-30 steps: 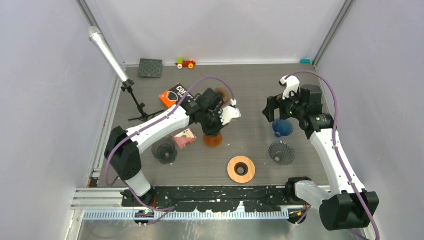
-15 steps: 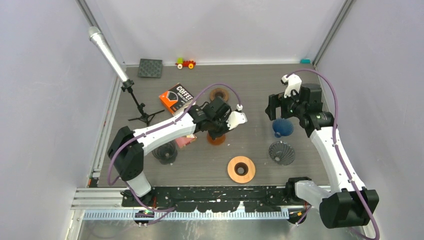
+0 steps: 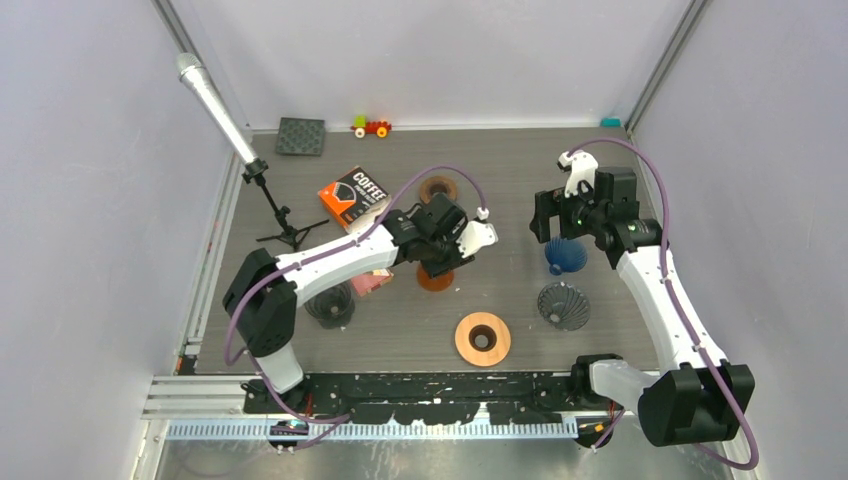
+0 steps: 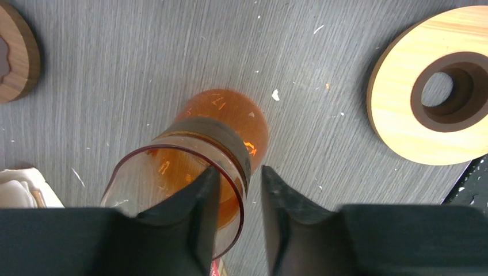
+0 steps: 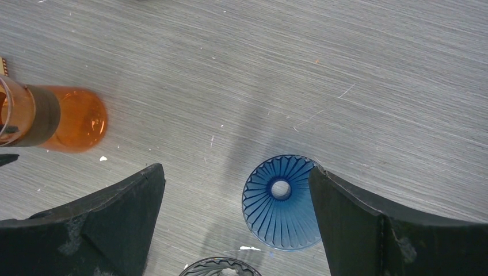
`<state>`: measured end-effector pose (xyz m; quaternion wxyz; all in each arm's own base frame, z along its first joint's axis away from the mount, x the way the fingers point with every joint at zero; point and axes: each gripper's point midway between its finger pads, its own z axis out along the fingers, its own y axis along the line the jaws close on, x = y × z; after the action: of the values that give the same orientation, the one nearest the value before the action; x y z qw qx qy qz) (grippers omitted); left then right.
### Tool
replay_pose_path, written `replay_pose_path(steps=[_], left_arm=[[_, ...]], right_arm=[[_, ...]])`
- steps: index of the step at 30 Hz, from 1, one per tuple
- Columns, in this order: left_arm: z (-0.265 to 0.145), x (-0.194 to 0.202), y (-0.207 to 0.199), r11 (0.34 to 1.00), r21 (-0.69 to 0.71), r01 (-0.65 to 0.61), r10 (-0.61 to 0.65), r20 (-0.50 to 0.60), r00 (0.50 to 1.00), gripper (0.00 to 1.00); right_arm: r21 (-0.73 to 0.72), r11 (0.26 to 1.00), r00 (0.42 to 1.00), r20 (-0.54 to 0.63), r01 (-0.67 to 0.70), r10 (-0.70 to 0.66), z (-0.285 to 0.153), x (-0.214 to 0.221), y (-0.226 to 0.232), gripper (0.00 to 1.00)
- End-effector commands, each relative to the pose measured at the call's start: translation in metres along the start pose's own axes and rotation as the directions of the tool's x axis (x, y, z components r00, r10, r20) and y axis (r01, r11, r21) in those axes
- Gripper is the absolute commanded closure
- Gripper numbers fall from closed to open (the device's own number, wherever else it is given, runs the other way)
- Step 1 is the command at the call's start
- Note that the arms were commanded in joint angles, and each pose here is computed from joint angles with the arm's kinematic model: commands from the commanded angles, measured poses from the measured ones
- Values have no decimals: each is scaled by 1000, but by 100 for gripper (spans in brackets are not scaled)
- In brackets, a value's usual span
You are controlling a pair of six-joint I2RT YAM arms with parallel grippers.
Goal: Place the coffee filter in the dripper
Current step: Place the coffee server at the center of the board.
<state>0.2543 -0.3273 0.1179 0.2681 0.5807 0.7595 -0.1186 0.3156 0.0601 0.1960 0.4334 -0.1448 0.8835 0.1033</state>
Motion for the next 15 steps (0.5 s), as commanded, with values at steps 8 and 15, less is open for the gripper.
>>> replay_pose_path(steps=[8, 15], left_arm=[[-60, -55, 38, 992, -34, 120, -110, 215, 970, 28], [-90, -76, 120, 931, -69, 358, -312, 357, 880, 22]], right_arm=[[32, 999, 999, 27, 22, -23, -2, -16, -8, 0], [44, 999, 999, 32, 31, -32, -4, -17, -9, 0]])
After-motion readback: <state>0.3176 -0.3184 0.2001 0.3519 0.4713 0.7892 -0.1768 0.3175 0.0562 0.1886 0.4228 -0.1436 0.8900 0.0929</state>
